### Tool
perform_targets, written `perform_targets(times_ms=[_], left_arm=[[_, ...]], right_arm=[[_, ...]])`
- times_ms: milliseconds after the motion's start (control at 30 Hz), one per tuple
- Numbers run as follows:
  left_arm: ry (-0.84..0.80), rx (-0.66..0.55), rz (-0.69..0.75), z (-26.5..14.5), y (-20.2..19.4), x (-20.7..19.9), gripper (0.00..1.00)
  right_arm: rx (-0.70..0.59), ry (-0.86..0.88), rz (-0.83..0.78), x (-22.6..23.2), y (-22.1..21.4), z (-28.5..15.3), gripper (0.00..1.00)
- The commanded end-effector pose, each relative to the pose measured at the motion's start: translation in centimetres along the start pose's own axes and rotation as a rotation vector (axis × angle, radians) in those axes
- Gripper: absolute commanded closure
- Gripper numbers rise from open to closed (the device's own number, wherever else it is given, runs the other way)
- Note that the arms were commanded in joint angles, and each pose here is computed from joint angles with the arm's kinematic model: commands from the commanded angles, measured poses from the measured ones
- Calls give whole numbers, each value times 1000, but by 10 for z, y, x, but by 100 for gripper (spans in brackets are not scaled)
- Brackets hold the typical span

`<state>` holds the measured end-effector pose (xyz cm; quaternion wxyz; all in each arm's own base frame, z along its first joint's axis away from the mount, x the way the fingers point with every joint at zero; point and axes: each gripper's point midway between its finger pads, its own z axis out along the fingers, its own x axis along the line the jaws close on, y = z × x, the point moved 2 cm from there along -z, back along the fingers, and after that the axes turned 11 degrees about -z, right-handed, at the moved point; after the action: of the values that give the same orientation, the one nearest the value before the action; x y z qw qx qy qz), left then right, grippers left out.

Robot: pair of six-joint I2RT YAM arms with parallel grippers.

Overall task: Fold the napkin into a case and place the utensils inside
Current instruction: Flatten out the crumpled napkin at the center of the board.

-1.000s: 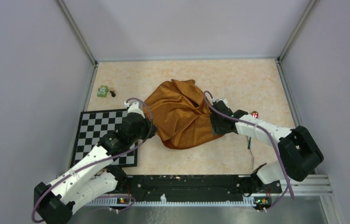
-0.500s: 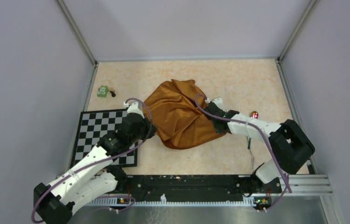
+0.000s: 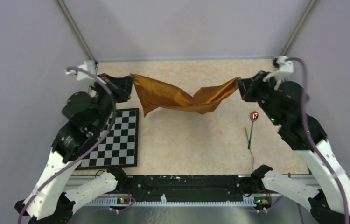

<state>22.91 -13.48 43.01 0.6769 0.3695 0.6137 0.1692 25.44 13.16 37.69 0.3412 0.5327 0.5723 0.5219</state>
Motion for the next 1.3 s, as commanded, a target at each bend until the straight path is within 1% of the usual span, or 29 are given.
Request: perform_targets(times_ms=[0,100,167,200,267,300,367,433,467,533,567,667,733,767,833,867,967,1033,1133,1200,1233,1267], left_arm=[[-199,-254,19,-46,91,-56,100],[-345,-338,8,-81,121,-81,100],[-410,-385,-5,-102,135,-89,100],[-432,-407,-11,-110,140,-91,100],[-463,-443,-23,-123,148,-93,100],[-465,-458,-25,-125,150,-92,100],[-437,-476,-28,-120,150,-86,100],[-360,-478,-38,-100,143,-75,100],[-304,-465,-32,-84,134,-67,100],[-146,-434,-31,-47,115,-44,100],[-44,-418,-26,-26,103,-28,100],[203,-376,56,32,64,13,100],[281,-352,133,68,39,32,100],[304,-328,157,92,23,42,100],[320,-253,146,131,0,64,100],[301,-192,134,153,-14,75,100],[362,-101,130,207,-44,122,100],[399,-69,139,242,-60,157,100],[361,44,100,292,-87,199,100],[376,149,51,320,-102,230,100],[372,184,54,331,-106,241,93],[381,218,60,338,-108,250,76]], right_arm=[[-269,362,102,39,74,-78,100],[-496,560,156,48,113,-140,100],[-619,658,193,49,128,-177,100],[-660,685,212,48,134,-189,100],[-715,710,234,46,141,-202,100],[-722,702,239,45,141,-202,100],[-709,622,254,36,139,-188,100],[-664,424,314,13,131,-158,100],[-626,301,346,-2,123,-141,100],[-544,30,394,-35,105,-111,100],[-513,-85,393,-48,96,-98,100],[-435,-334,277,-69,72,-54,100],[-404,-446,187,-77,57,-24,100],[-387,-486,144,-82,48,-6,100],[-329,-519,132,-102,30,36,100],[-287,-516,149,-112,18,58,100],[-168,-472,190,-139,-18,121,100],[-124,-442,173,-150,-37,162,100],[-3,-400,128,-168,-74,225,100],[117,-348,114,-180,-93,267,94],[198,-350,114,-188,-109,281,89],[241,-359,96,-198,-122,295,72]])
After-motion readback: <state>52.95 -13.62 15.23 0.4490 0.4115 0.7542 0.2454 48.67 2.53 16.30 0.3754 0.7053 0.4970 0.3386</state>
